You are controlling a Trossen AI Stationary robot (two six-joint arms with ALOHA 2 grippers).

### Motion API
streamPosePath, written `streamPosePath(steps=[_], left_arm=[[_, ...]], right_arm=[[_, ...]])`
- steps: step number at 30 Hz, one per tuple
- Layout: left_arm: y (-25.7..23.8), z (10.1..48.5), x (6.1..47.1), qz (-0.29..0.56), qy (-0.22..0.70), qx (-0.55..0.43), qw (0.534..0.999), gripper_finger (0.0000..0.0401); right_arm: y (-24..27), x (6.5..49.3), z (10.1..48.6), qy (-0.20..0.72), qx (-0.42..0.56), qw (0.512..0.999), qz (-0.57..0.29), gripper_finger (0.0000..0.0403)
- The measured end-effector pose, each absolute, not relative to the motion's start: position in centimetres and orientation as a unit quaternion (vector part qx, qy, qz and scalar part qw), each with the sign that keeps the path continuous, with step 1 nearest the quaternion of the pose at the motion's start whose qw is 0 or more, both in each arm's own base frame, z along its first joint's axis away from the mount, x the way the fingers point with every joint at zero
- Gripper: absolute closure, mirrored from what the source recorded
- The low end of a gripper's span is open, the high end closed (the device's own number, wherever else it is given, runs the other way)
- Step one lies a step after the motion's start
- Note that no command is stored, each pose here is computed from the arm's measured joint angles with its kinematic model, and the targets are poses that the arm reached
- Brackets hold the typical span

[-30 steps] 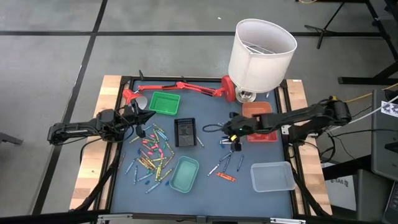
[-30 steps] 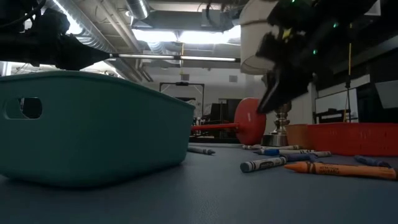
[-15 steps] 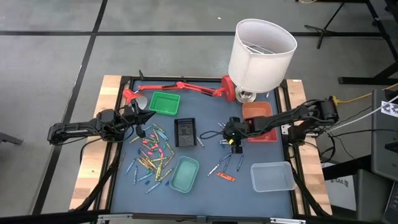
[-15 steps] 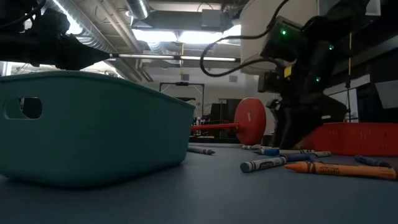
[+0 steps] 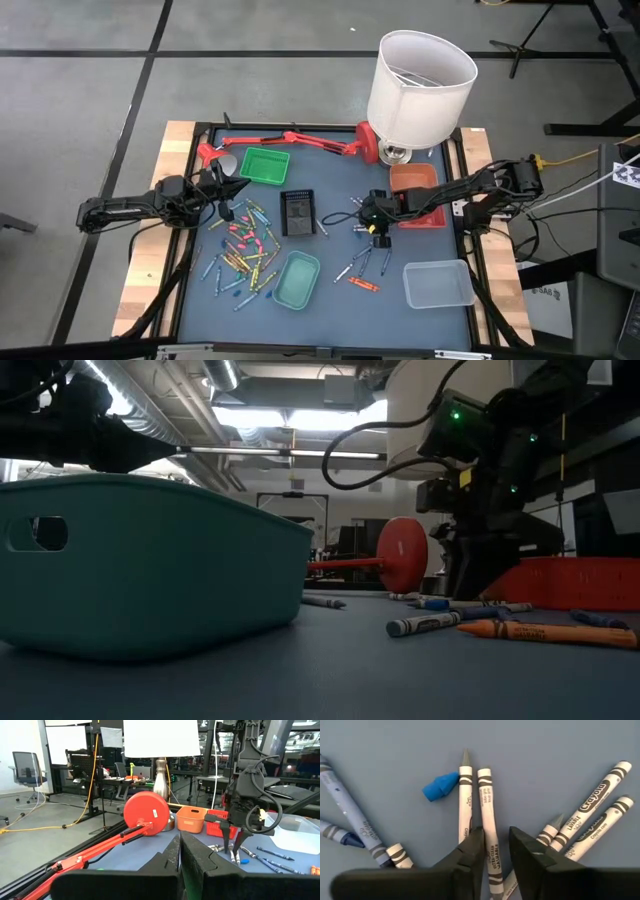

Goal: Sort crayons
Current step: Put the gray crayon into the white bin

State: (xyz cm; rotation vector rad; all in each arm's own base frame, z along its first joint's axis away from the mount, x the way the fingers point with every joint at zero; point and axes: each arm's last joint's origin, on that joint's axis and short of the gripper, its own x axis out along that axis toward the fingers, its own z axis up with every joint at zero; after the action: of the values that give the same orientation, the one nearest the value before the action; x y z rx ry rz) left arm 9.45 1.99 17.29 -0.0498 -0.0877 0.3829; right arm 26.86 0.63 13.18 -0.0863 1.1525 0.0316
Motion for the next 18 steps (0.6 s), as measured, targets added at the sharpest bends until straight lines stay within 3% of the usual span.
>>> streamPosePath(steps=[10,18], left_arm=[[1.99,17.28,9.45,0.19,-0.044,-0.025,0.98,0.0401],[1.99,17.29,9.45,0.19,-0.044,-0.025,0.98,0.0401]], right_arm=[[0.68,26.85,13.16,0.545,-0.033,0.838,0.025,0.0369],[0.72,26.84,13.18,0.544,-0.028,0.838,0.031,0.0378]])
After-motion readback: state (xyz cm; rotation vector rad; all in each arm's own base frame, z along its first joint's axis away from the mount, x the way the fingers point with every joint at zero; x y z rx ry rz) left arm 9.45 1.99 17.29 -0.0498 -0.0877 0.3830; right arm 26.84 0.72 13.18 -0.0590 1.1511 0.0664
